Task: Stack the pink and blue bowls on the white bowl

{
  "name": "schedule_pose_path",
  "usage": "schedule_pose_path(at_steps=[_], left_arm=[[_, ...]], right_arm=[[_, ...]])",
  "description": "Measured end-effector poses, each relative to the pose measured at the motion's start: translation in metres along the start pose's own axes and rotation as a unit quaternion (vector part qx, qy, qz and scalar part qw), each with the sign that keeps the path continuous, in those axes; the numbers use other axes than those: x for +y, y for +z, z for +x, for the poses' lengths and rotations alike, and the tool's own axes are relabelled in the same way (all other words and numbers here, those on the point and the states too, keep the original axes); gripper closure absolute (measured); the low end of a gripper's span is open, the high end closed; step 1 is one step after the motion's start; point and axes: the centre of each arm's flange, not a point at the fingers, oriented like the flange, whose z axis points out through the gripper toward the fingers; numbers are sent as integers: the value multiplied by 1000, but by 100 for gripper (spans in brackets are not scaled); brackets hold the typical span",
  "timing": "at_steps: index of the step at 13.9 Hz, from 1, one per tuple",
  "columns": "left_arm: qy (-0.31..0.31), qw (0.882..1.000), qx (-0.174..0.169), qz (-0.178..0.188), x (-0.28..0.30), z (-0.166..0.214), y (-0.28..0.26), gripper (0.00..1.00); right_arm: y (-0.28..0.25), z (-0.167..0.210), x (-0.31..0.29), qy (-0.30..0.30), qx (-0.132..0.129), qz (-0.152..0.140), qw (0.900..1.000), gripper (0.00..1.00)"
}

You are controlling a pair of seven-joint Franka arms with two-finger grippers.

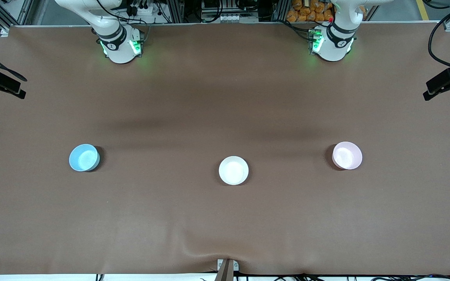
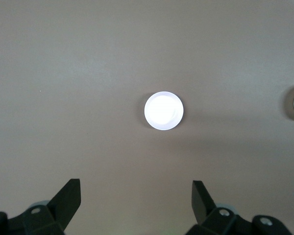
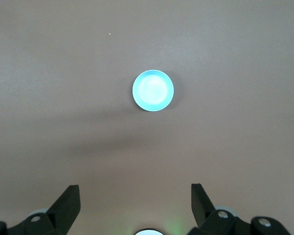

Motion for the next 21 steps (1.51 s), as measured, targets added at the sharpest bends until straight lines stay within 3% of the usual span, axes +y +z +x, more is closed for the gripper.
schedule_pose_path(at_steps=[8,13,18,21], left_arm=[[-1,1000,-5,0,-1,2,5,0],[-2,1000,-28,2,-2,7,23,0],[-4,998,-70,4,-3,26,72,0],[4,997,-78,4,-3,47,114,0]], right_arm=[[0,0,4,3,0,0,1000,0],[0,0,4,3,0,0,1000,0],[0,0,3,3,0,0,1000,0],[1,0,3,3,-1,0,1000,0]])
